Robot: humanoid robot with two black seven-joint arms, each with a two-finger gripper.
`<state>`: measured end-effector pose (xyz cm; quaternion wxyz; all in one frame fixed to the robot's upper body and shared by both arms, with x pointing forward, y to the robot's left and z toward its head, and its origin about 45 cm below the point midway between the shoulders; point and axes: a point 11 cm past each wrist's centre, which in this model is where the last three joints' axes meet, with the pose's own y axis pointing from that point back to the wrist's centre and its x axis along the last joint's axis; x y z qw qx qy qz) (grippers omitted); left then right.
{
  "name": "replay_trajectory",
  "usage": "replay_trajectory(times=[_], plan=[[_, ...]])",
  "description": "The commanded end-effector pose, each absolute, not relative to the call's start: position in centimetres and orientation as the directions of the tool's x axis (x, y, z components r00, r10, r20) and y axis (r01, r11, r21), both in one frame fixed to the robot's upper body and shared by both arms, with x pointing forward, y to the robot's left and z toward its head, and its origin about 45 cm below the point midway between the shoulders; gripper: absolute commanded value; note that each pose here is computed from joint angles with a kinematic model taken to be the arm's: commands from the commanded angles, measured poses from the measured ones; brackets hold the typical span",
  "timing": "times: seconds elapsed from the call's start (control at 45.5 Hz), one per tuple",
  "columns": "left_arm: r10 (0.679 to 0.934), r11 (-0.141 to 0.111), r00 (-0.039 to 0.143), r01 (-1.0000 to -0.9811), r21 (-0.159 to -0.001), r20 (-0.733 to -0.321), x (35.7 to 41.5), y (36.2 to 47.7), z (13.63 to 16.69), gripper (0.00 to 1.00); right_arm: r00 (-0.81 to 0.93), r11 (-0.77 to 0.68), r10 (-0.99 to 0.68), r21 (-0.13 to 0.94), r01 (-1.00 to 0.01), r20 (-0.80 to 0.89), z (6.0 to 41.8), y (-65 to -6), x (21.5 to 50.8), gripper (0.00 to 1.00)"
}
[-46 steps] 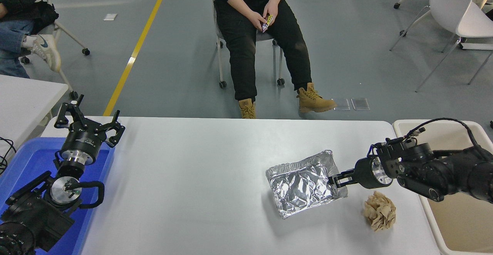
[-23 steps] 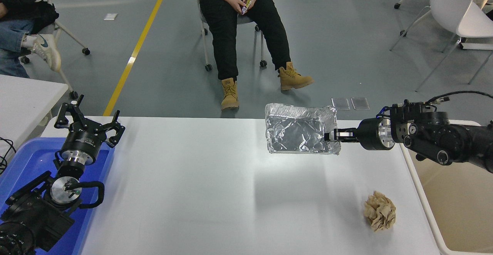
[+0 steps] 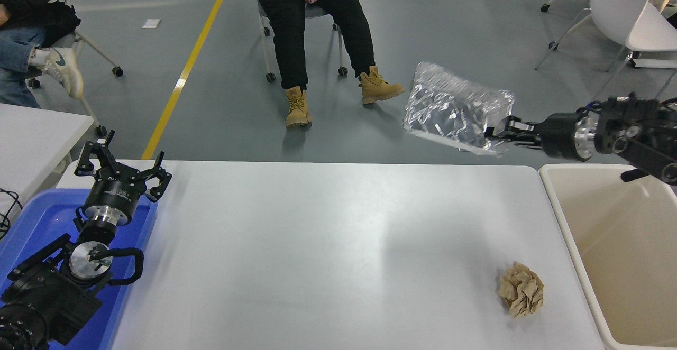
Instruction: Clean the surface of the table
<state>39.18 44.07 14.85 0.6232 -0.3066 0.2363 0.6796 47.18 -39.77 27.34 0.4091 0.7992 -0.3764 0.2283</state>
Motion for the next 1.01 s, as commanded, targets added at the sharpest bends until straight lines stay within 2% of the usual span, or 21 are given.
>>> replay_trajectory(times=[0.0, 0.484, 0.835, 0.989], plan=[[0.702, -0.111, -0.035, -0.9919, -0.061, -0.711, 39.19, 44.1, 14.85, 1.0, 0.459, -0.17, -0.568, 0.449, -0.877, 0.683, 28.9, -48.8, 45.9, 0.0], [0.702, -0.111, -0.035, -0.9919, -0.061, -0.711, 39.19, 44.1, 14.85, 1.0, 0.269, 0.17, -0.619, 0.46, -0.871, 0.738, 27.5, -59.1, 40.1, 0.0], [0.702, -0.112, -0.036, -0.9918, -0.061, -0.711, 39.17, 44.1, 14.84, 1.0, 0.214, 0.399, -0.598, 0.519, -0.756, 0.772, 26.1, -64.6, 35.1, 0.0], [0.703, -0.111, -0.036, -0.992, -0.06, -0.71, 39.16, 44.1, 14.82, 1.0, 0.201, 0.454, -0.595, 0.531, -0.715, 0.778, 25.4, -65.0, 34.7, 0.0]])
